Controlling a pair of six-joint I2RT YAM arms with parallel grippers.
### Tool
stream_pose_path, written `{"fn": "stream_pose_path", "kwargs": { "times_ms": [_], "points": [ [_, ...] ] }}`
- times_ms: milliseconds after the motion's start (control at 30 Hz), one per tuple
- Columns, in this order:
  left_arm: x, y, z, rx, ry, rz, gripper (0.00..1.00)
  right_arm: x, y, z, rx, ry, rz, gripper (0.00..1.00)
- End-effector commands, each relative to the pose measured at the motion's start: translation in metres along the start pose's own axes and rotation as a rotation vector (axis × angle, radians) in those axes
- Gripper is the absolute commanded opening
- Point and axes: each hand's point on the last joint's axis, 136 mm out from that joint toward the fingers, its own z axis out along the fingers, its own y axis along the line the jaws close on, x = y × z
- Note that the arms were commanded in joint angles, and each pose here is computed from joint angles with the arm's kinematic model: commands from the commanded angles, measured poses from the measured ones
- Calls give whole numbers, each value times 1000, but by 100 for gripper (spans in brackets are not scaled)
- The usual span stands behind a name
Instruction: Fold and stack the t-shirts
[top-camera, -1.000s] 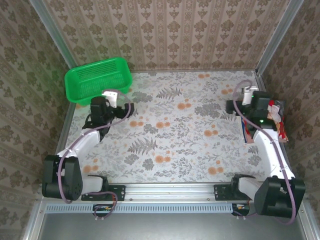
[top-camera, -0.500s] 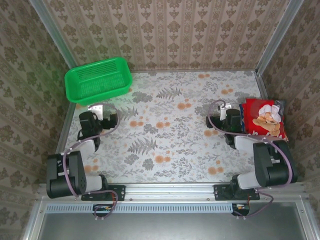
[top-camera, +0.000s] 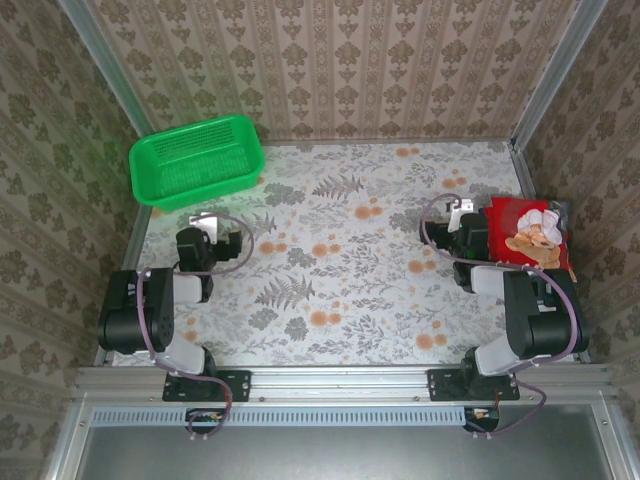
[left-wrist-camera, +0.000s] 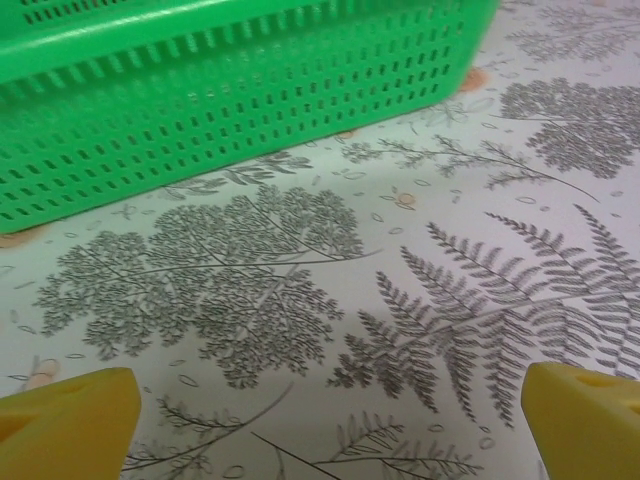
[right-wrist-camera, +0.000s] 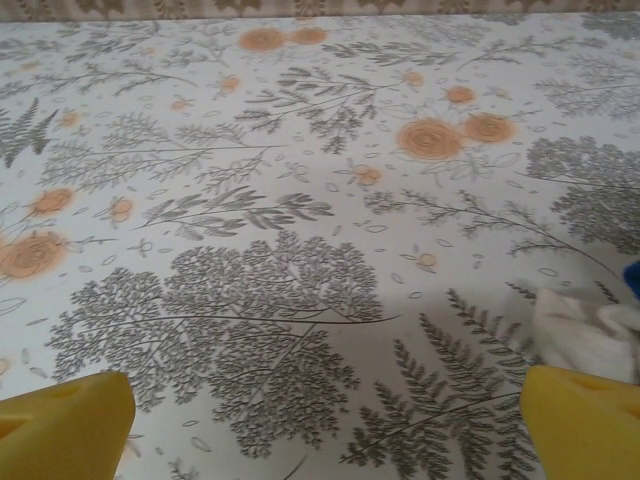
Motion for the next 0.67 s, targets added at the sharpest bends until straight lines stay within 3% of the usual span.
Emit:
{"fn": "stream_pose_path", "kwargs": {
  "times_ms": [0, 633],
  "points": [
    [-19, 9, 1, -49, -54, 5, 100, -14, 5, 2, -26, -43, 26, 100],
    [-19, 8, 1, -47, -54, 5, 100, -14, 5, 2, -25, -44, 27, 100]
  ]
}}
